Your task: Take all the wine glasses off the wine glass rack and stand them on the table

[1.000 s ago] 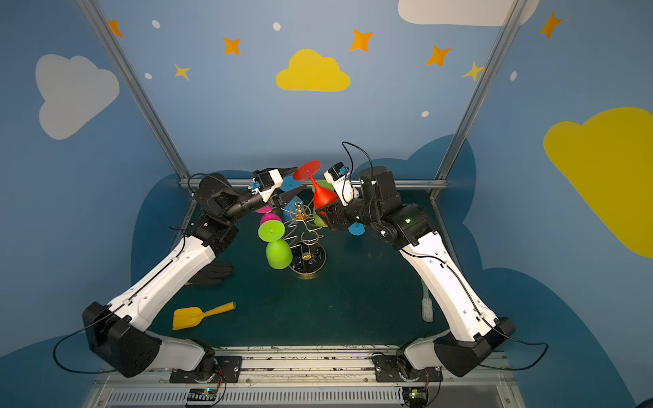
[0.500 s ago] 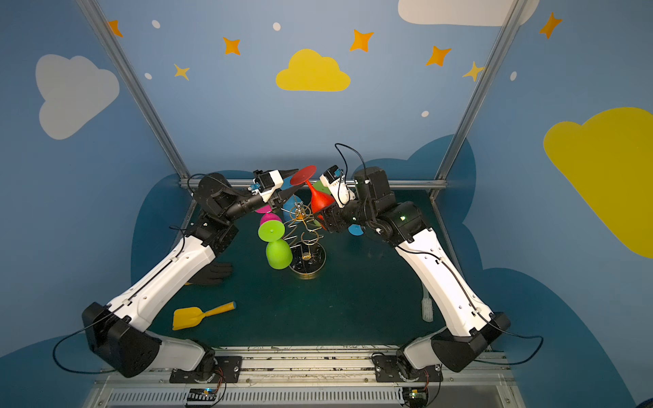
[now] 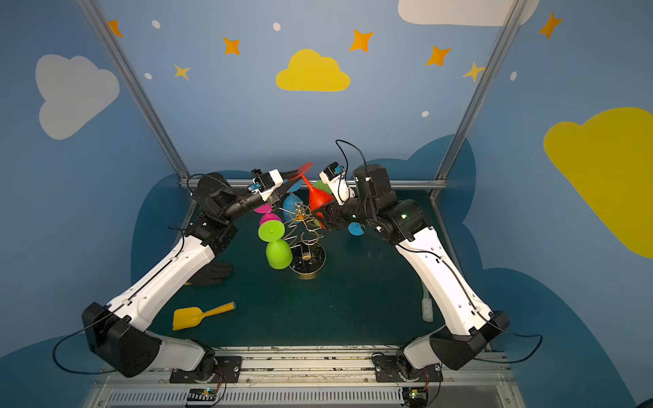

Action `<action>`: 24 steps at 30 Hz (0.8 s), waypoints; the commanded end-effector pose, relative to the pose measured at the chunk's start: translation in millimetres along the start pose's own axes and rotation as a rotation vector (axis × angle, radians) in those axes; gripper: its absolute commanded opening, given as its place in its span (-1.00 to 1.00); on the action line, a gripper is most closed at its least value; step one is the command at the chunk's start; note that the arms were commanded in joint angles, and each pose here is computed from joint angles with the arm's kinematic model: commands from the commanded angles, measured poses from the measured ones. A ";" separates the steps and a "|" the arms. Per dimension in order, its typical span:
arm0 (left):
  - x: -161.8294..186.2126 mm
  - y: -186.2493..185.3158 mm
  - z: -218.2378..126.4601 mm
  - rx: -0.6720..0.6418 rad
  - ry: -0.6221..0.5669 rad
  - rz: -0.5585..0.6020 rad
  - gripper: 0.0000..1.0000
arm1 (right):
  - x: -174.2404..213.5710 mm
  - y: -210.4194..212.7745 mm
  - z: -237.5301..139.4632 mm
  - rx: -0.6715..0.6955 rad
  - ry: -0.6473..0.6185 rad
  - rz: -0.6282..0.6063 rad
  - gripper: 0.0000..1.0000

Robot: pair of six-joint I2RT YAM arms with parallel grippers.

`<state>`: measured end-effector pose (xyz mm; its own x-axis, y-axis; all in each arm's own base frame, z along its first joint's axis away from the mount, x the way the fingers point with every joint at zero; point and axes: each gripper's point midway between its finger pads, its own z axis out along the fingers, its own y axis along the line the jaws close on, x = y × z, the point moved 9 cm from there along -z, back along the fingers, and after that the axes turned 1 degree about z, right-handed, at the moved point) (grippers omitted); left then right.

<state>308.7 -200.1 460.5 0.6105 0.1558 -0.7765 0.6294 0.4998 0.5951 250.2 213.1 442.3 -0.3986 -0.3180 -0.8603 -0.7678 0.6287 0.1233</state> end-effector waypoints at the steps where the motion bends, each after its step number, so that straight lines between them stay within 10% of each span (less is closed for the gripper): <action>1: -12.4 1.4 -3.5 -0.029 -0.032 0.006 -0.77 | -9.5 9.7 -3.8 -0.067 -0.052 -0.020 -0.42; 6: -4.0 0.9 -4.8 -0.076 0.005 -0.046 -0.92 | -14.8 12.1 -17.7 -0.062 -0.157 -0.022 0.37; 24: 30.9 13.6 -25.8 -0.259 0.064 -0.522 -0.94 | -6.3 19.5 -100.0 -0.093 -0.643 -0.085 0.66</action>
<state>324.2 -181.4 431.4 0.2695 -0.0038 -0.9630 0.7118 0.6743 0.1965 205.7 167.3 472.7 -0.1057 0.0234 -0.9941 -0.8022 0.5887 0.0992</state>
